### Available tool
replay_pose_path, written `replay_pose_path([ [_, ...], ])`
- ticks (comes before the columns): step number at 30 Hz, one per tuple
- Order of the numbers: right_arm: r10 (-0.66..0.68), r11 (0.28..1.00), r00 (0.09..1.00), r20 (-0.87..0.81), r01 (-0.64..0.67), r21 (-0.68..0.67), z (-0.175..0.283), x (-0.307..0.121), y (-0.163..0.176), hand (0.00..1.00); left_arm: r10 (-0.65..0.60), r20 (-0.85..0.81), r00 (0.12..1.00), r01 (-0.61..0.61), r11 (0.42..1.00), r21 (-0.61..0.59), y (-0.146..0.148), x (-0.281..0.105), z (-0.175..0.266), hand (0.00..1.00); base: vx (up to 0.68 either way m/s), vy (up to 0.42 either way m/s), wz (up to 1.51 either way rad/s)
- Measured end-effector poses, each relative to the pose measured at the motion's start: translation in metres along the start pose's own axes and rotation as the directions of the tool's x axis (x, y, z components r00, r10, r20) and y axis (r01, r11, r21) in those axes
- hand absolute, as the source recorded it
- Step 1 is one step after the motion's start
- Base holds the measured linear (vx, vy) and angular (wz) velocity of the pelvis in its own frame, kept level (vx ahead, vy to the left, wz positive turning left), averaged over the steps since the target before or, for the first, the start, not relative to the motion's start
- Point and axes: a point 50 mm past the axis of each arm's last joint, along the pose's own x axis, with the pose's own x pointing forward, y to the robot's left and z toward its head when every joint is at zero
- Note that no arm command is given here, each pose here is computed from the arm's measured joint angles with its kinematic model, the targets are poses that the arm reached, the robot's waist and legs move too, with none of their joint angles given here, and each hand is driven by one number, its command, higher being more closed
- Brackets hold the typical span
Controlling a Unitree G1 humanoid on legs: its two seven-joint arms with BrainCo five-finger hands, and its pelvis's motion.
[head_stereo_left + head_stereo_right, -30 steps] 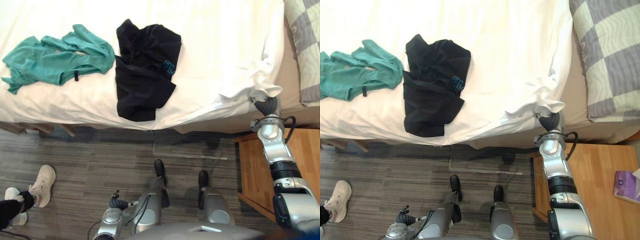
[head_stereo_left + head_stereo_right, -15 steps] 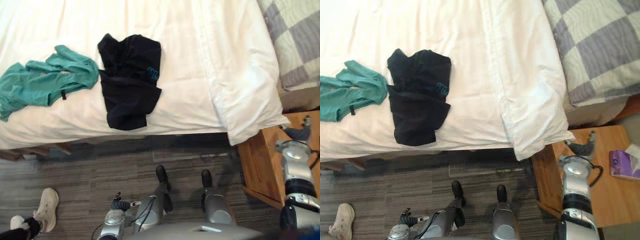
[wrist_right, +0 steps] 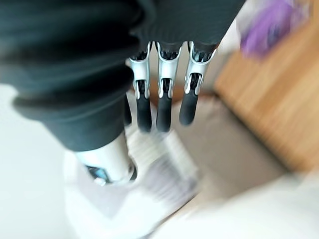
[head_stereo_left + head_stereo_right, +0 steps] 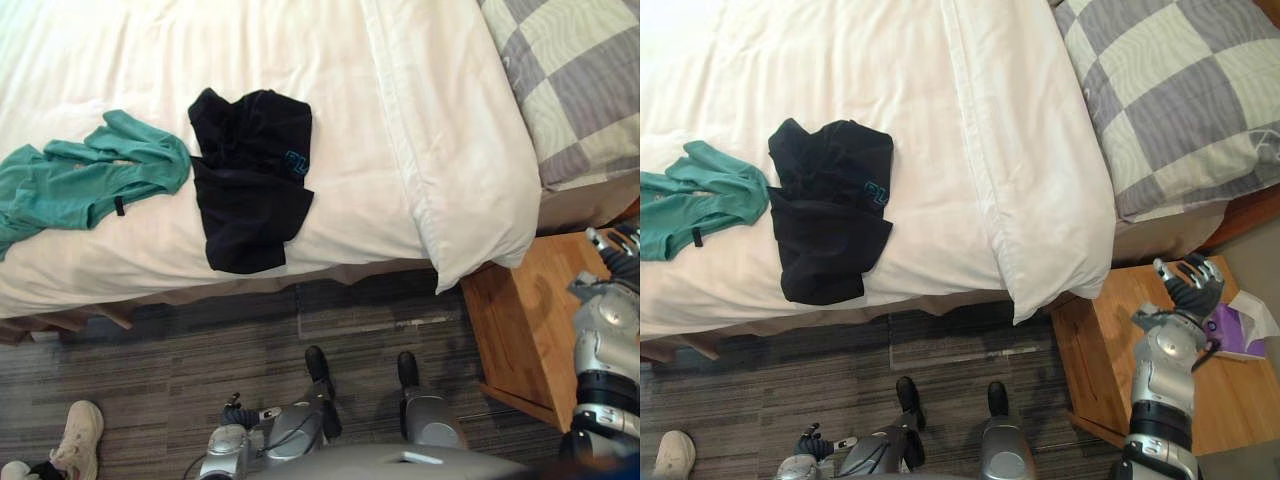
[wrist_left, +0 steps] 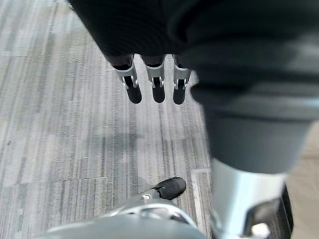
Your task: Tidy the bed and pick cloth on bed and put in laundry
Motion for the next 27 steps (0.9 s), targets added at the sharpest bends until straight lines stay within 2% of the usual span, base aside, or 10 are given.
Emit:
replay_pose_path([
  [1,0.013,0.994,1.000,0.019,-0.015,0.113,0.009,0.007,0.015,1.00,0.001,-0.006,1.000,-0.001,1.000,0.001,0.000,-0.001,-0.002,0.00,-0.01,0.012,0.15],
  [2,0.036,0.951,0.998,0.060,-0.053,0.305,0.029,0.018,0.039,1.00,0.002,-0.012,1.000,-0.002,1.000,0.002,0.001,-0.002,-0.006,0.00,-0.01,0.015,0.13],
  [3,0.041,0.921,0.996,0.082,-0.069,0.383,0.040,0.023,0.048,1.00,0.002,-0.011,1.000,-0.002,1.000,0.001,0.001,-0.002,-0.007,0.00,-0.02,0.020,0.14],
  [5,0.042,0.788,0.980,0.195,-0.153,0.596,0.087,0.034,0.069,1.00,0.003,-0.005,1.000,-0.003,1.000,-0.001,0.002,-0.002,-0.008,0.00,-0.04,0.020,0.11],
  [10,-0.039,0.563,0.949,0.312,-0.237,0.792,0.139,0.037,0.079,1.00,-0.009,-0.023,1.000,0.009,1.000,0.005,0.000,-0.006,-0.020,0.00,-0.02,0.013,0.30],
  [14,-0.082,0.453,0.914,0.397,-0.321,0.832,0.172,0.029,0.079,1.00,-0.031,0.030,0.999,0.031,0.999,-0.009,-0.007,-0.006,-0.009,0.00,-0.01,0.009,0.31],
  [19,-0.113,0.310,0.826,0.552,-0.499,0.809,0.236,0.010,0.090,1.00,-0.057,0.135,0.989,0.064,0.997,-0.049,-0.023,-0.001,0.030,0.00,-0.04,-0.002,0.30],
  [24,-0.127,0.283,0.779,0.613,-0.564,0.776,0.251,0.002,0.087,1.00,-0.069,0.218,0.973,0.095,0.989,-0.112,-0.032,-0.002,0.057,0.00,-0.04,-0.014,0.06],
  [27,-0.131,0.306,0.785,0.606,-0.549,0.778,0.242,0.007,0.083,1.00,-0.073,0.239,0.968,0.116,0.978,-0.173,-0.038,-0.002,0.066,0.00,-0.03,-0.004,-0.05],
])
